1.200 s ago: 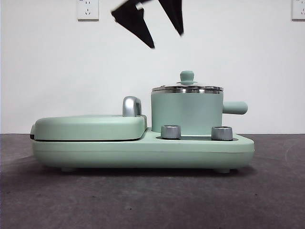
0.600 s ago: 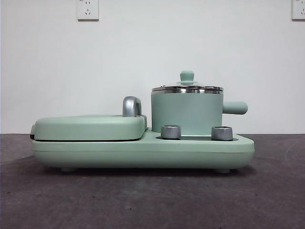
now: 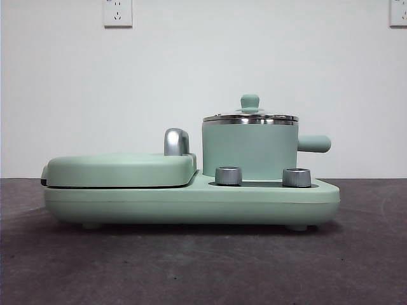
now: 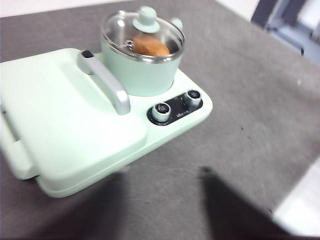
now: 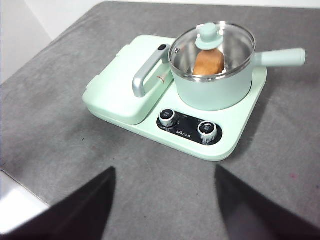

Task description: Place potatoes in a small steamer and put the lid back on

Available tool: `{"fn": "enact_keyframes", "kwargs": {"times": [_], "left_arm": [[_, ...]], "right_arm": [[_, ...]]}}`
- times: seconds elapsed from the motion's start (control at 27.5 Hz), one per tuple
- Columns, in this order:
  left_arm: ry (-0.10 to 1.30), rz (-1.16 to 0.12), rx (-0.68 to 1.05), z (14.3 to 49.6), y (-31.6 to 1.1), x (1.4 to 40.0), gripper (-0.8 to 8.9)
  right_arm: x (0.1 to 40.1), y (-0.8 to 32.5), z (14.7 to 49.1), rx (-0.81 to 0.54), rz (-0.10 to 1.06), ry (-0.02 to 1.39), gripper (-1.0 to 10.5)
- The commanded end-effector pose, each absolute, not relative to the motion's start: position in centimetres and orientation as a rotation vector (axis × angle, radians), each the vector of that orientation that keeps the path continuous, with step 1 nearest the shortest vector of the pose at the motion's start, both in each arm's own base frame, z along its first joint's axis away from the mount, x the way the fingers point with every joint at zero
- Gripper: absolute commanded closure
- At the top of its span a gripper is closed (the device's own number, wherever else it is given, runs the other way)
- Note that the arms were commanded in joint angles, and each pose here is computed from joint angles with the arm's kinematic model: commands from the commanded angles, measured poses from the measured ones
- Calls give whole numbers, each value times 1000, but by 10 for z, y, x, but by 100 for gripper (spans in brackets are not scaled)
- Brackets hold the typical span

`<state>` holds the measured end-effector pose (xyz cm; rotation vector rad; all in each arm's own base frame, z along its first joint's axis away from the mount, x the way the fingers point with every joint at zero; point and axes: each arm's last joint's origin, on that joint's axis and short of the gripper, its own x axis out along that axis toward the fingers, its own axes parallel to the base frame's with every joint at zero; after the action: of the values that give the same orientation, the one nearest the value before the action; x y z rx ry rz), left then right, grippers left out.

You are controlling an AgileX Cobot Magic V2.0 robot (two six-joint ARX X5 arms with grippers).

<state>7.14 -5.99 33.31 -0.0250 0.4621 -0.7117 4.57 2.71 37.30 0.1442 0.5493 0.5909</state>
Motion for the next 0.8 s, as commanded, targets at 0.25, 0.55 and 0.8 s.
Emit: {"fn": "enact_keyframes", "kwargs": {"times": [0.25, 0.55, 0.8], "left_arm": [[391, -636, -71, 337, -51, 63, 808], [387, -637, -72, 337, -51, 63, 808], [356, -588, -88, 329, -47, 66, 808]], "right_arm": [[51, 28, 375, 131, 525, 535, 931], [50, 27, 375, 132, 526, 530, 931], [50, 27, 375, 132, 527, 530, 931]]}}
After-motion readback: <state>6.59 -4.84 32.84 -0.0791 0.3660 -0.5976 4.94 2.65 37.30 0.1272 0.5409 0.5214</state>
